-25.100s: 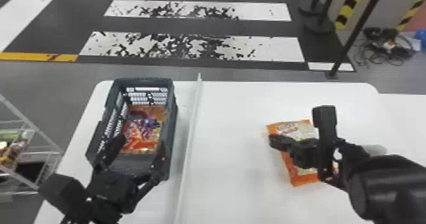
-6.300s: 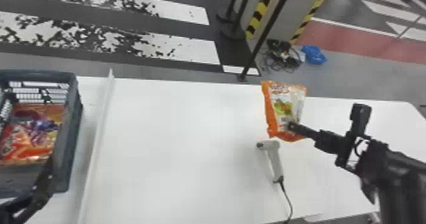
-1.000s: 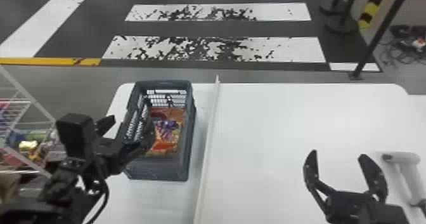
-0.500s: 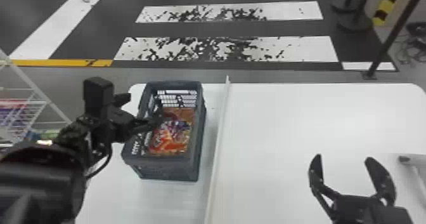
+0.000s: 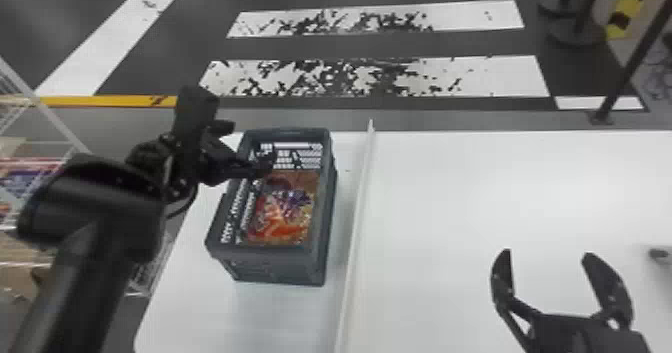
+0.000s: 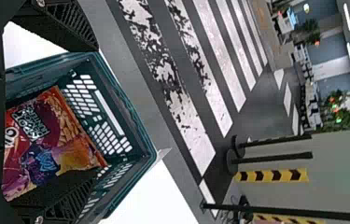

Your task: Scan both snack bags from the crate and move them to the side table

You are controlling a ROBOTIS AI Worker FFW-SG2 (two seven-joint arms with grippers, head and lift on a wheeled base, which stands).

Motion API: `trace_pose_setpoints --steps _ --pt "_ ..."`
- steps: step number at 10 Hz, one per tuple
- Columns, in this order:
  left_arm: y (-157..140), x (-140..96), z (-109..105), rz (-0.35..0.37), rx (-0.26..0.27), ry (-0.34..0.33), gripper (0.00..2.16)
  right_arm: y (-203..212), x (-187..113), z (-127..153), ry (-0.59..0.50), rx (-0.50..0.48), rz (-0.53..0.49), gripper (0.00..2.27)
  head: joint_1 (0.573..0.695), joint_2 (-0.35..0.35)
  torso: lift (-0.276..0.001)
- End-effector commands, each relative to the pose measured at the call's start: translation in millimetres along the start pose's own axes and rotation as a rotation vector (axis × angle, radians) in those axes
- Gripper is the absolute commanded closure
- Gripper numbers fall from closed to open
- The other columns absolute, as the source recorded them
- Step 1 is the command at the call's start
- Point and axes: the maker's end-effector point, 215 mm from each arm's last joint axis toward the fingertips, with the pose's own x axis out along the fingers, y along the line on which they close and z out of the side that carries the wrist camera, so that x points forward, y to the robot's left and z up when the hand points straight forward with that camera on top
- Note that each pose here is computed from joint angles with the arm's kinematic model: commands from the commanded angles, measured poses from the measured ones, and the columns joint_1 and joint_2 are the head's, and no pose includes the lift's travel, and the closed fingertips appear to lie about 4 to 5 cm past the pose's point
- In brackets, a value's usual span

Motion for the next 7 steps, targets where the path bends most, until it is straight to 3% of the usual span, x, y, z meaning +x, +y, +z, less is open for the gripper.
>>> trace_pose_setpoints --steps 1,3,7 --pt "-2 22 -2 -0.031 0.082 0.045 0.05 1 -3 -2 0.004 0.001 0.001 0.07 0.695 0.156 -0.029" --pt "-11 37 -7 -0.087 0.151 0.077 0.05 0 -7 -2 0.009 0.002 -0.003 0.07 0.695 0.145 -0.029" --pt "-31 36 -31 -0.189 0.249 0.164 0.05 4 -6 0 0.005 0.005 0.005 0.07 0.695 0.126 -0.029"
